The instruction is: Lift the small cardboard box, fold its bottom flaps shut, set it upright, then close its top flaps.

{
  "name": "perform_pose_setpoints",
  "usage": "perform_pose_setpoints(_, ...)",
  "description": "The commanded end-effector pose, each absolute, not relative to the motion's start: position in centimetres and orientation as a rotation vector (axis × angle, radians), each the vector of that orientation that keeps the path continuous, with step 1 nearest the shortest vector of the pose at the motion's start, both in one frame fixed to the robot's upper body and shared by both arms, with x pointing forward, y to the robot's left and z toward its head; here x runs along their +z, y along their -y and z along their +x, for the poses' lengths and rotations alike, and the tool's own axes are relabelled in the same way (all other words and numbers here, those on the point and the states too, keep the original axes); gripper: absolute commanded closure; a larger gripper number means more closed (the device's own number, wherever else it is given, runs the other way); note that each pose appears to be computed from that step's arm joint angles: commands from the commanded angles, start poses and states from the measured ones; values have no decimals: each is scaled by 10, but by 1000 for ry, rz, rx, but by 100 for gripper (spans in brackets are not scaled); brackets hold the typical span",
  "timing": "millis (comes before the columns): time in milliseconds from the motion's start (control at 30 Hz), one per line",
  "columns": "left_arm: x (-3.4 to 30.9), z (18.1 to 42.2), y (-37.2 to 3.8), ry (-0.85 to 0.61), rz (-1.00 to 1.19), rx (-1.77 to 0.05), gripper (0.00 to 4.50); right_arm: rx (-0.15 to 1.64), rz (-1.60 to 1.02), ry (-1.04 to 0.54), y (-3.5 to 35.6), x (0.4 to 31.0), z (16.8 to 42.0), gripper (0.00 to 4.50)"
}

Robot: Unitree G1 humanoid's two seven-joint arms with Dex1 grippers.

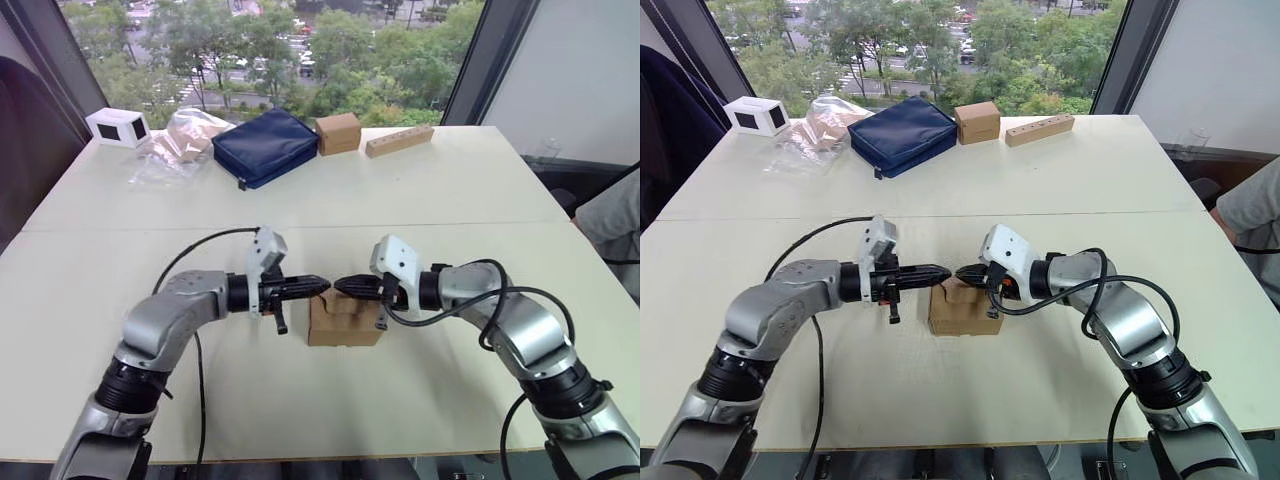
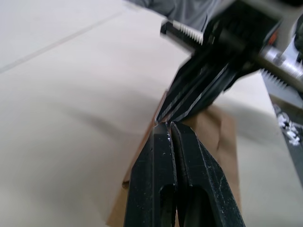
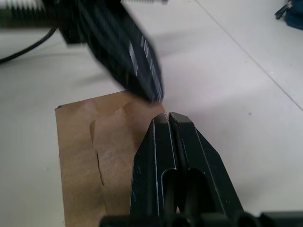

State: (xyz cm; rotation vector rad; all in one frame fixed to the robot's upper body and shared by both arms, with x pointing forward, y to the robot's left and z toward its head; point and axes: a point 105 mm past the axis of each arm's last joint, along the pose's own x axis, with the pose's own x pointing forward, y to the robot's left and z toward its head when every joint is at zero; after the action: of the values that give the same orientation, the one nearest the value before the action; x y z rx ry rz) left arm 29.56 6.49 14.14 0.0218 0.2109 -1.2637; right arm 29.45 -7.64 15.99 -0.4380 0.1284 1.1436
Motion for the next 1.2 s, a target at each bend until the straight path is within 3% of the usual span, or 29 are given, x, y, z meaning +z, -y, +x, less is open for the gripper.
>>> perform_pose_setpoints(33, 143, 296, -63, -166, 68, -1274, 444, 1134, -404, 2, 81, 191, 287, 450)
perform_pose_setpoints(367, 145, 297, -62, -147, 28, -1265, 444, 1239, -468, -64, 79, 173, 257, 450)
perform_pose_setpoints(667, 147, 303, -61, -134, -13, -1230, 444, 1234, -567, -135, 80, 149, 260, 450)
perform_pose_setpoints(1200, 143, 301, -59, -144, -45, -1226, 444, 1165, -640, -150, 84, 135, 275, 450)
